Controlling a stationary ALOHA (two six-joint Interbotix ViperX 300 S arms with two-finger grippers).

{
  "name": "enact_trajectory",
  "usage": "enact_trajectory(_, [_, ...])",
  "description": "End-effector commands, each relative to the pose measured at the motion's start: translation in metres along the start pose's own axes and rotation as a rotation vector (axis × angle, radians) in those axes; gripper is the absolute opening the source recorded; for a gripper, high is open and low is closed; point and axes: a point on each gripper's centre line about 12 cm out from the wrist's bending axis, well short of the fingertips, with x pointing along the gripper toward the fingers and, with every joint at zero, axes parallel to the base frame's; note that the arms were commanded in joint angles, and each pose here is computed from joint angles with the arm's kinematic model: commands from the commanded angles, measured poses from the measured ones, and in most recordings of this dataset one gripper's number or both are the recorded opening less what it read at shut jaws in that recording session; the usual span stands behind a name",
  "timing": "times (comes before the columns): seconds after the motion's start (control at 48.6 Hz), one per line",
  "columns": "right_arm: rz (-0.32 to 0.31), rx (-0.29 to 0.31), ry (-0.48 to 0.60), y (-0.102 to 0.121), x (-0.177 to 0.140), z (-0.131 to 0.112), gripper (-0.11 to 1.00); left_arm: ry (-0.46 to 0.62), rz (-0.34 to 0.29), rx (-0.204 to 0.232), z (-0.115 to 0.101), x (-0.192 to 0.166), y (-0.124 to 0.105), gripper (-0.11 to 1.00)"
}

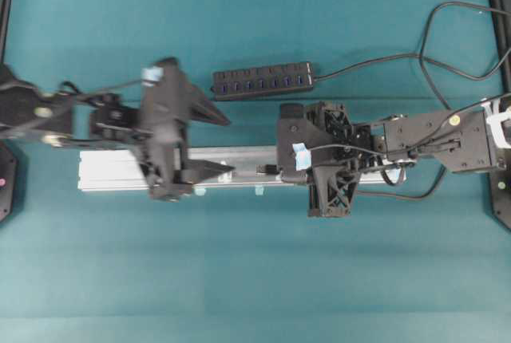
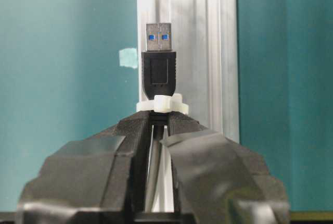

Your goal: Pass the USB cable through three rings with both arms.

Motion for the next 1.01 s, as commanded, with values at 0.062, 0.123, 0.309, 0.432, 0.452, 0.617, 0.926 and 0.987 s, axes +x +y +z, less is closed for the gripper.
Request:
enact_trajectory(0.062, [0.001,0.001,-0.038,0.0,-0.006,0.007,-0.07,0.0,-0.007,0.009,0.008,0.022,-0.003,0.93])
enact_trajectory(0.123, [0.001,0.001,-0.038,0.0,-0.006,0.007,-0.07,0.018,-0.009,0.01,0.005,0.032,-0.004,0.93])
enact_trajectory(0.309, [0.003,0.002,-0.052,0.0,-0.006,0.008,-0.07,0.078,-0.025,0.022,-0.009,0.061,-0.013,0.93])
enact_trajectory(0.432, [0.003,0.002,-0.06,0.001,-0.006,0.009,-0.07,0.089,-0.034,0.029,-0.011,0.073,-0.018,0.93])
enact_trajectory(0.452, [0.003,0.002,-0.06,0.001,-0.006,0.009,-0.07,0.092,-0.034,0.029,-0.012,0.074,-0.018,0.93])
enact_trajectory(0.617, [0.004,0.001,-0.063,0.001,-0.006,0.009,-0.07,0.103,-0.032,0.028,-0.015,0.08,-0.017,0.92])
enact_trajectory(0.926, [0.005,0.001,-0.063,0.001,-0.005,0.009,-0.07,0.092,-0.018,0.019,-0.015,0.082,-0.01,0.86])
enact_trajectory(0.987, [0.005,0.001,-0.064,0.001,-0.006,0.009,-0.07,0.095,-0.017,0.018,-0.016,0.083,-0.009,0.79])
